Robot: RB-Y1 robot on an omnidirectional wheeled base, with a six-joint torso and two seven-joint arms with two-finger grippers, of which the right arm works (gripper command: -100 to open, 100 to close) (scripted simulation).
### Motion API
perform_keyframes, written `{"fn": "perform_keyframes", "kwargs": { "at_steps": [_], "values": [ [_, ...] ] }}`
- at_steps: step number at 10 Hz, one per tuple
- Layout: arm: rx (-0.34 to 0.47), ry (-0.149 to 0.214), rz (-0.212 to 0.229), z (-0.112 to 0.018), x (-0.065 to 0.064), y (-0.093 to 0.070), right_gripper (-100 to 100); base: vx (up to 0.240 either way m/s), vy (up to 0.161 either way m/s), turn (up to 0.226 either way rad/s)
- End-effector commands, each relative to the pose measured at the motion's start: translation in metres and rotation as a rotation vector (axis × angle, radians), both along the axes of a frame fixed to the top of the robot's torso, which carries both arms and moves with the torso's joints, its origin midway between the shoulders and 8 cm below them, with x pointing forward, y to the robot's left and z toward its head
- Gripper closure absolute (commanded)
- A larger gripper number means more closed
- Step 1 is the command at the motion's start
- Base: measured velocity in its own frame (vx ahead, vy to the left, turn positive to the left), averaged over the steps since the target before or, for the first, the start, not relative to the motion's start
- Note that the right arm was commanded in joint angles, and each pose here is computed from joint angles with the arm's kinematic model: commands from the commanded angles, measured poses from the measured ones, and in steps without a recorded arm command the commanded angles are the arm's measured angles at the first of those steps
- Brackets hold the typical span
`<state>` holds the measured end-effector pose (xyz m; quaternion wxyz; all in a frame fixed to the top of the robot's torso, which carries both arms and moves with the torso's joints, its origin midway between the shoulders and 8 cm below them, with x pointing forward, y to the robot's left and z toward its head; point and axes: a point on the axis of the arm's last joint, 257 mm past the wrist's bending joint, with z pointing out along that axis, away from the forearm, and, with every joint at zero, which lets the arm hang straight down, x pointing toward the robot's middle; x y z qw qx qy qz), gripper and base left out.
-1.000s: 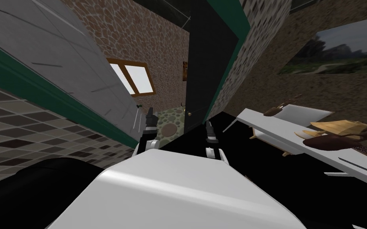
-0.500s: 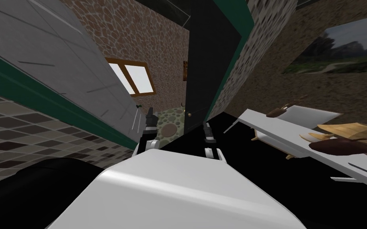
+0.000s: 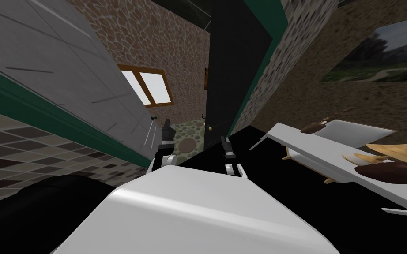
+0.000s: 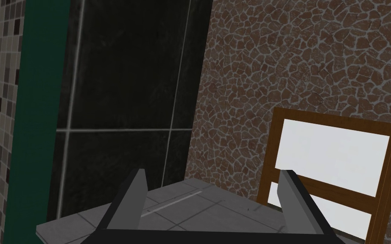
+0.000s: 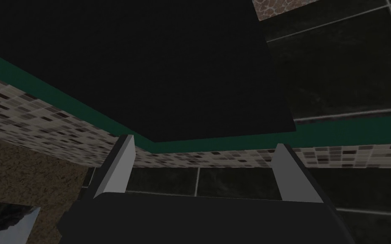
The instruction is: Push the door open
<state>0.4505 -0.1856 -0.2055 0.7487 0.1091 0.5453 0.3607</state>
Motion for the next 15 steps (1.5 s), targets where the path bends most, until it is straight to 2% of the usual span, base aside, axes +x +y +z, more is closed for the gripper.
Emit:
{"fn": "perform_keyframes", "kwargs": {
  "at_steps": [1, 3, 4, 8, 11, 15],
  "values": [
    [-0.027, 0.015, -0.001, -0.012, 0.001, 0.002, -100, 0.080, -0.037, 0.022],
    [-0.101, 0.024, 0.005, -0.027, 0.005, 0.012, -100, 0.068, -0.023, 0.039],
    [-0.101, 0.033, 0.005, -0.032, 0.005, 0.012, -100, 0.052, -0.027, 0.022],
    [-0.246, 0.056, 0.023, -0.067, 0.008, 0.030, -100, 0.075, -0.037, 0.047],
    [-0.350, 0.077, 0.043, -0.095, 0.008, 0.042, -100, 0.087, -0.049, 0.049],
    [-0.474, 0.086, 0.072, -0.124, 0.005, 0.056, -100, 0.093, -0.052, 0.044]
  ]
}}
